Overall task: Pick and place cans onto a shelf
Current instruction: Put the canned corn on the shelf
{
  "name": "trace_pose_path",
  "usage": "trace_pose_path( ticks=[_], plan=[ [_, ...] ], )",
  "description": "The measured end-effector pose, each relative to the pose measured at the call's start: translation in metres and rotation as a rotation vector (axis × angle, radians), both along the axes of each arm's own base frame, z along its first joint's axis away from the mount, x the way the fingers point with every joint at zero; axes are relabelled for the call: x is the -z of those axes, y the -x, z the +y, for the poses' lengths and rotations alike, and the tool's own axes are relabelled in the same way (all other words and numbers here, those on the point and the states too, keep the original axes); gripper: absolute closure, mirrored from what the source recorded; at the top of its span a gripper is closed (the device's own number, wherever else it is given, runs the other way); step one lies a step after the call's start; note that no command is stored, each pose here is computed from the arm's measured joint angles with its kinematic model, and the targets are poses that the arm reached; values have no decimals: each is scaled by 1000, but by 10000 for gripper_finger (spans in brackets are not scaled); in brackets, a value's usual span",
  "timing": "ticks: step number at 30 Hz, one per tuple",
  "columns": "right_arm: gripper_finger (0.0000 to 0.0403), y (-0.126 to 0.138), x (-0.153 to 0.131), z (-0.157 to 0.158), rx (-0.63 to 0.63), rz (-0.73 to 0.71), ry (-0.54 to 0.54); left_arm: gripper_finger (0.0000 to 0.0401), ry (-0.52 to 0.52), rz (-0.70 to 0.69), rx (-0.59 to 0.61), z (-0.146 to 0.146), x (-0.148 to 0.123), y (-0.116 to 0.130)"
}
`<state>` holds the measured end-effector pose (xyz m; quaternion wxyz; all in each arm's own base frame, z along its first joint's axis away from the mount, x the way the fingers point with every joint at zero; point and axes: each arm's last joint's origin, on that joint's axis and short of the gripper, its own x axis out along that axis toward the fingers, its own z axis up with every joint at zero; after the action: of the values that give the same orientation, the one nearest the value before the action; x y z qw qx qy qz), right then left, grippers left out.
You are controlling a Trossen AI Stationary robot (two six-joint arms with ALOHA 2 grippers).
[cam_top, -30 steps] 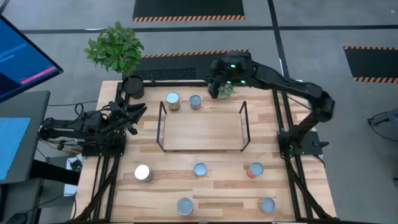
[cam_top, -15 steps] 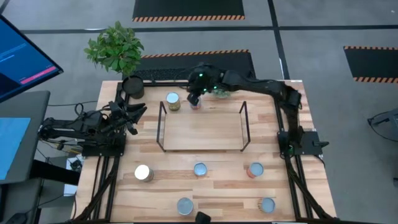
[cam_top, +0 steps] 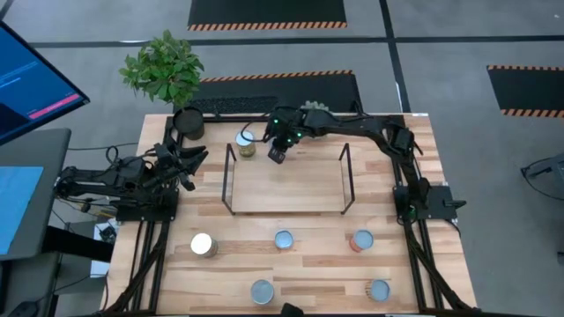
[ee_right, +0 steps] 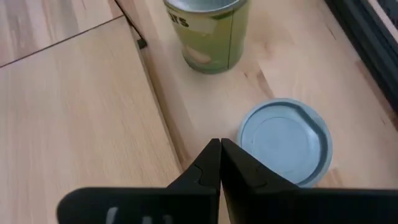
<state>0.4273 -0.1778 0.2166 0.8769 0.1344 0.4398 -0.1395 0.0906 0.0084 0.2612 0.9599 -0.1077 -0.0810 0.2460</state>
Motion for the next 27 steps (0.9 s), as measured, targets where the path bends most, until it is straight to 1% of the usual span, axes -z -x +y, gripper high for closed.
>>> trace_pose_path(
  ticks=[3,6,13,17,21,27],
  plan=[
    [360,1,0,-1,-67,-6,-5,308,-1,6,0,0,1,0],
    [338,2,0,-3,-113,-14,1,308,-3,28,0,0,3,0],
    [266,3,0,-7,-105,-12,5,308,-4,47,0,0,4,0],
    [241,5,0,-10,-99,-12,6,308,-4,47,0,0,4,0],
    [231,6,2,-10,-119,1,15,308,-4,47,0,0,4,0],
    [234,7,3,-12,-133,2,29,308,-5,56,0,0,5,0]
  ],
)
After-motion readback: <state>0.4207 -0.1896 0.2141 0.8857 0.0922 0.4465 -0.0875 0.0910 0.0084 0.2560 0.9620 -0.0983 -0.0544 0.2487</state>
